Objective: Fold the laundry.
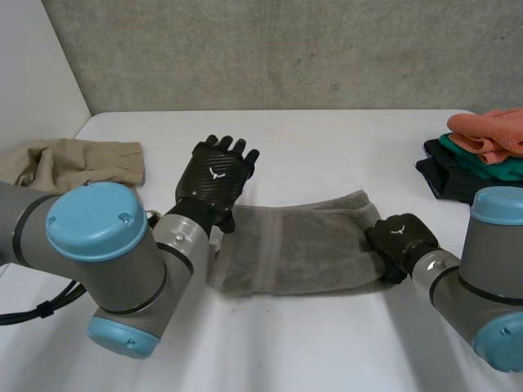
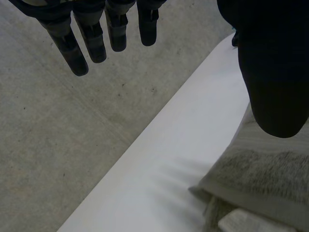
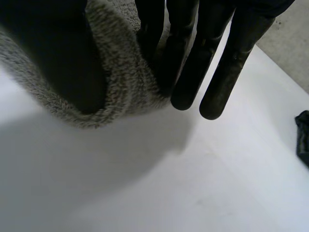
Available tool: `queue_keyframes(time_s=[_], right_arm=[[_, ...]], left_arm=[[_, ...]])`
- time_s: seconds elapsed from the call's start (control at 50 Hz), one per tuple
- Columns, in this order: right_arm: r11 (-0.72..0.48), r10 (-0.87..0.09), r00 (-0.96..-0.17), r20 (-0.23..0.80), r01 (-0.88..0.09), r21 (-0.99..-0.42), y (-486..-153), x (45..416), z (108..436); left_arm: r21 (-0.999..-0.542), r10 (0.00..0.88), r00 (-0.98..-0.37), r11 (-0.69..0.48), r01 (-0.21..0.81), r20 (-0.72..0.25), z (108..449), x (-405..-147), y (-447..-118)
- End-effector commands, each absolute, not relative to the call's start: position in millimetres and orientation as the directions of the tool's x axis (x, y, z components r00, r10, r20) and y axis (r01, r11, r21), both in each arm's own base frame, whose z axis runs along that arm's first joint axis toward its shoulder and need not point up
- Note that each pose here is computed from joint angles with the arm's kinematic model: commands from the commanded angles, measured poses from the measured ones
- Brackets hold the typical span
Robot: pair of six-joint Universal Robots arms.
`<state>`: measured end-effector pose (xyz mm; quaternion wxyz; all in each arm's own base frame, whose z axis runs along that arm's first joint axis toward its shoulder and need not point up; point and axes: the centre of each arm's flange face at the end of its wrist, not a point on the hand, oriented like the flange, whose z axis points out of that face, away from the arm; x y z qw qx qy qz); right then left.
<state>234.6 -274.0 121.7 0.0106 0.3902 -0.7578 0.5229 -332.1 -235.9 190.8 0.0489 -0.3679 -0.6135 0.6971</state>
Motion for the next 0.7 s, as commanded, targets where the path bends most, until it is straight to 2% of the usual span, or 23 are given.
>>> queue_keyframes(time_s=[0.02,0.06,0.12,0.14,0.2,0.24,0.32,0.36,0.44,0.46,0.52,0.56,0.62,0.7], right_arm=[[-0.071,-0.530,-0.675,0.513,-0.568,-0.820,-287.4,269.6,156.0],[-0.191,-0.556,-0.638,0.533,-0.526,-0.829,-267.8,305.6,180.0],[-0.267,-0.598,-0.597,0.534,-0.480,-0.836,-247.8,336.9,189.7],[-0.296,-0.640,-0.556,0.531,-0.459,-0.838,-233.1,354.1,185.6],[-0.333,-0.689,-0.497,0.528,-0.431,-0.839,-212.5,377.0,177.0],[-0.360,-0.747,-0.417,0.518,-0.402,-0.842,-189.6,397.0,164.5],[-0.362,-0.800,-0.339,0.496,-0.387,-0.848,-173.7,417.0,142.7],[-0.343,-0.796,-0.357,0.489,-0.400,-0.850,-176.4,418.3,139.3],[-0.232,-0.756,-0.507,0.414,-0.384,-0.894,-186.7,410.0,156.6],[-0.159,-0.750,-0.571,0.333,-0.333,-0.929,-187.6,404.4,166.8],[-0.023,-0.738,-0.660,0.140,-0.184,-0.983,-201.2,386.1,193.3],[0.056,-0.700,-0.712,0.053,-0.128,-0.990,-221.3,362.3,206.4],[0.131,-0.662,-0.749,0.029,-0.154,-0.979,-235.0,340.8,209.5],[0.223,-0.642,-0.766,0.009,-0.199,-0.954,-246.4,337.4,190.5]], left_arm=[[-0.891,0.473,-0.755,-0.241,0.384,-0.454,211.2,-311.5,-238.9],[-0.892,0.456,-0.766,-0.237,0.385,-0.452,215.7,-304.6,-241.7],[-0.894,0.425,-0.787,-0.232,0.383,-0.448,224.2,-292.3,-245.4],[-0.894,0.419,-0.790,-0.228,0.386,-0.448,225.1,-289.1,-245.5],[-0.894,0.392,-0.803,-0.206,0.398,-0.448,225.6,-275.5,-248.7],[-0.894,0.377,-0.811,-0.181,0.409,-0.447,221.7,-266.6,-252.3],[-0.895,0.379,-0.812,-0.148,0.421,-0.445,215.1,-261.7,-252.0],[-0.894,0.383,-0.809,-0.141,0.426,-0.446,213.2,-261.6,-251.9],[-0.904,0.392,-0.816,-0.138,0.404,-0.424,213.6,-264.9,-251.6],[-0.914,0.395,-0.825,-0.140,0.381,-0.405,216.6,-266.9,-252.1],[-0.942,0.414,-0.847,-0.141,0.303,-0.335,223.8,-276.6,-254.8],[-0.960,0.444,-0.851,-0.132,0.247,-0.280,225.9,-288.0,-254.0],[-0.975,0.499,-0.837,-0.111,0.195,-0.224,225.8,-307.9,-248.5],[-0.977,0.587,-0.793,0.016,0.212,-0.163,194.3,-339.0,-239.2]])
